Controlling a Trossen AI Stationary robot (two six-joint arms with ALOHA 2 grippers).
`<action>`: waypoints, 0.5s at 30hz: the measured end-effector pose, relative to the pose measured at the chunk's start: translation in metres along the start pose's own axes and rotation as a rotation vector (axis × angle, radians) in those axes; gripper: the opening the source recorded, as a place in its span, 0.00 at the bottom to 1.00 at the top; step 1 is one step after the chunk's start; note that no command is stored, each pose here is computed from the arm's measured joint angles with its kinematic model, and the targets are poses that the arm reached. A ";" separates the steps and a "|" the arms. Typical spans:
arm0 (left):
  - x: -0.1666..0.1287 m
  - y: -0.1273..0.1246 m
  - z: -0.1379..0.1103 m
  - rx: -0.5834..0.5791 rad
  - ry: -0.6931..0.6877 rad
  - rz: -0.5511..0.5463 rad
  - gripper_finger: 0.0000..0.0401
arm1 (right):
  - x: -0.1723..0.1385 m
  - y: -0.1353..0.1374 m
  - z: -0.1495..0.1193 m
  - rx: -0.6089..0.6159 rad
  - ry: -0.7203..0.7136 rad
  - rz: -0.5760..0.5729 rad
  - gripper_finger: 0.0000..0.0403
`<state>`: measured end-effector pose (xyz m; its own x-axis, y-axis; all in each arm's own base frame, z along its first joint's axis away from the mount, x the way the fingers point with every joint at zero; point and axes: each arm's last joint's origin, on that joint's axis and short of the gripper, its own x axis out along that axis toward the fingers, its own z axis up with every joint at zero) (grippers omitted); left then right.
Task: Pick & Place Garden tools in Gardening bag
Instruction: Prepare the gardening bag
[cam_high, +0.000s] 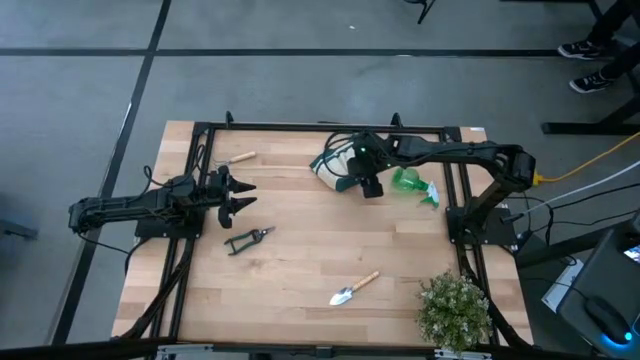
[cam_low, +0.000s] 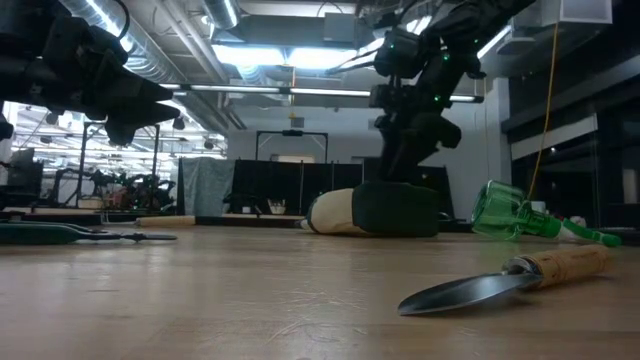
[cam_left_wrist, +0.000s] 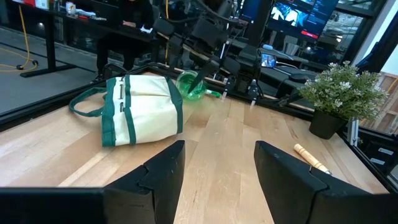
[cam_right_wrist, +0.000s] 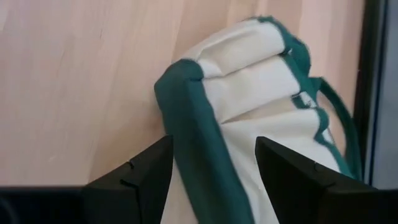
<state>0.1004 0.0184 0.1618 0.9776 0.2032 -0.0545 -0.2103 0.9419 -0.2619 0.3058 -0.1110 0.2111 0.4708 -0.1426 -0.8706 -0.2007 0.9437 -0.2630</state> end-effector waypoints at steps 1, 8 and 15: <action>0.000 0.000 0.000 0.000 0.000 0.000 0.47 | 0.000 0.000 0.000 0.000 0.004 0.002 0.57; 0.000 0.000 0.000 0.000 0.000 0.000 0.48 | 0.005 0.003 -0.007 -0.001 0.012 0.008 0.57; 0.000 0.000 0.000 0.000 0.000 0.000 0.48 | 0.010 0.007 -0.013 -0.062 0.033 0.024 0.54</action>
<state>0.1004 0.0184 0.1617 0.9777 0.2028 -0.0546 -0.2101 0.9419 -0.2619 0.2977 -0.1100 0.1956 0.4370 -0.1312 -0.8899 -0.2648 0.9267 -0.2666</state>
